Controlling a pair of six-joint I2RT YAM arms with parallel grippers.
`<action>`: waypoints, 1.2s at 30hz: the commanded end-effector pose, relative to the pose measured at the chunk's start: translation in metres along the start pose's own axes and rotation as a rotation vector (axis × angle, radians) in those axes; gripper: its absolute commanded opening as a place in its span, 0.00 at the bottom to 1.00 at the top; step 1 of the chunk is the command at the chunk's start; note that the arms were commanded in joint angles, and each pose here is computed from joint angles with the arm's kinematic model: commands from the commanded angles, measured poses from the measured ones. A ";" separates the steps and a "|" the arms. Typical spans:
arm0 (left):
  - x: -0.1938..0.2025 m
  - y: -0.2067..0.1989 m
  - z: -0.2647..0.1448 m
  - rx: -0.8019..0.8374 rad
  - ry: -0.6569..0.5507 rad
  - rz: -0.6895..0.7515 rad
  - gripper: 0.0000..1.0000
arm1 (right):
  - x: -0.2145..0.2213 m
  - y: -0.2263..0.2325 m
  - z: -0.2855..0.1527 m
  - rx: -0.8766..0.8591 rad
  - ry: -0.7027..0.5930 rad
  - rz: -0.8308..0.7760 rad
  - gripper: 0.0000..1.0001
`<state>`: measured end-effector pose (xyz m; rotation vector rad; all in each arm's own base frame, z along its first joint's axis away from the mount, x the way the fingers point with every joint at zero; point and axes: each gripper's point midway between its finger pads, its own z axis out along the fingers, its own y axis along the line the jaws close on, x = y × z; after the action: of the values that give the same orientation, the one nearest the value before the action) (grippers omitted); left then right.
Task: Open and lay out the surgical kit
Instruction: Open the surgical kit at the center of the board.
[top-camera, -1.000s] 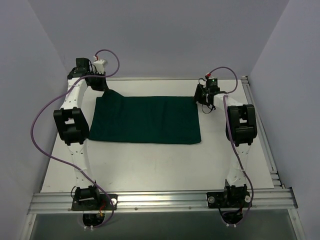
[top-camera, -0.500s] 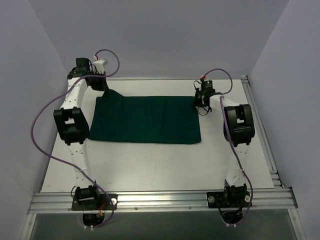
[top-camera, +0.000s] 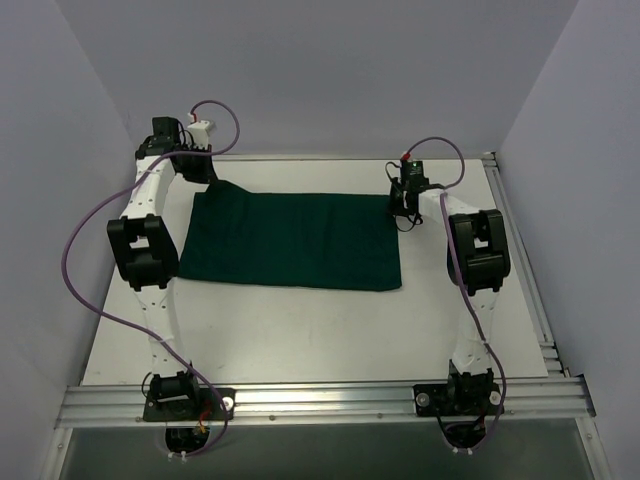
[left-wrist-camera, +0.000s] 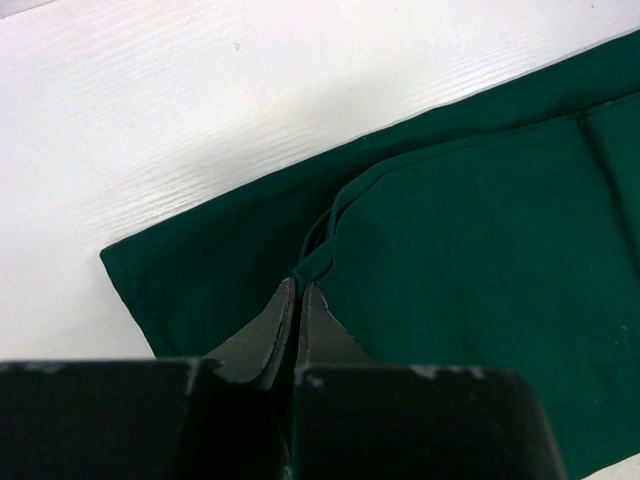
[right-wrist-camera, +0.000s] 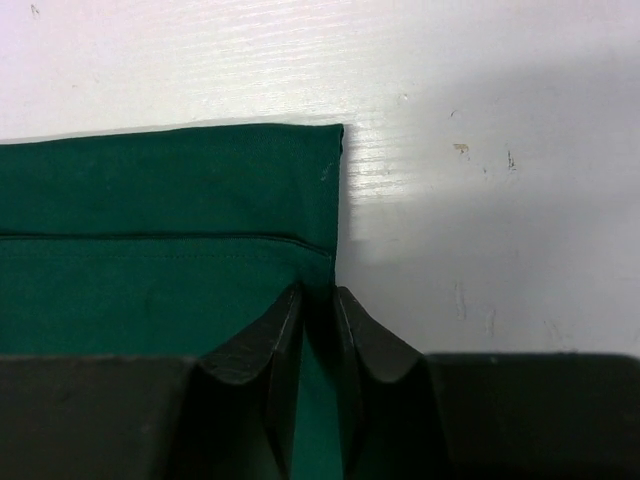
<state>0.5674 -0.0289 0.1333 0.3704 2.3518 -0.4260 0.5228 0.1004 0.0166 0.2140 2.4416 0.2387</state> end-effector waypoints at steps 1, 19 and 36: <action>-0.026 -0.010 -0.027 0.010 -0.074 0.041 0.02 | -0.016 0.009 -0.021 0.003 -0.031 -0.011 0.15; -0.025 -0.009 -0.025 0.007 -0.070 0.042 0.02 | -0.017 0.011 -0.029 0.097 -0.056 -0.064 0.18; -0.025 -0.008 -0.023 0.010 -0.067 0.039 0.02 | -0.030 0.014 -0.044 0.146 -0.107 -0.095 0.00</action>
<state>0.5672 -0.0290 0.1330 0.3705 2.3523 -0.4285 0.5117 0.1057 0.0310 0.1611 2.4296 0.0250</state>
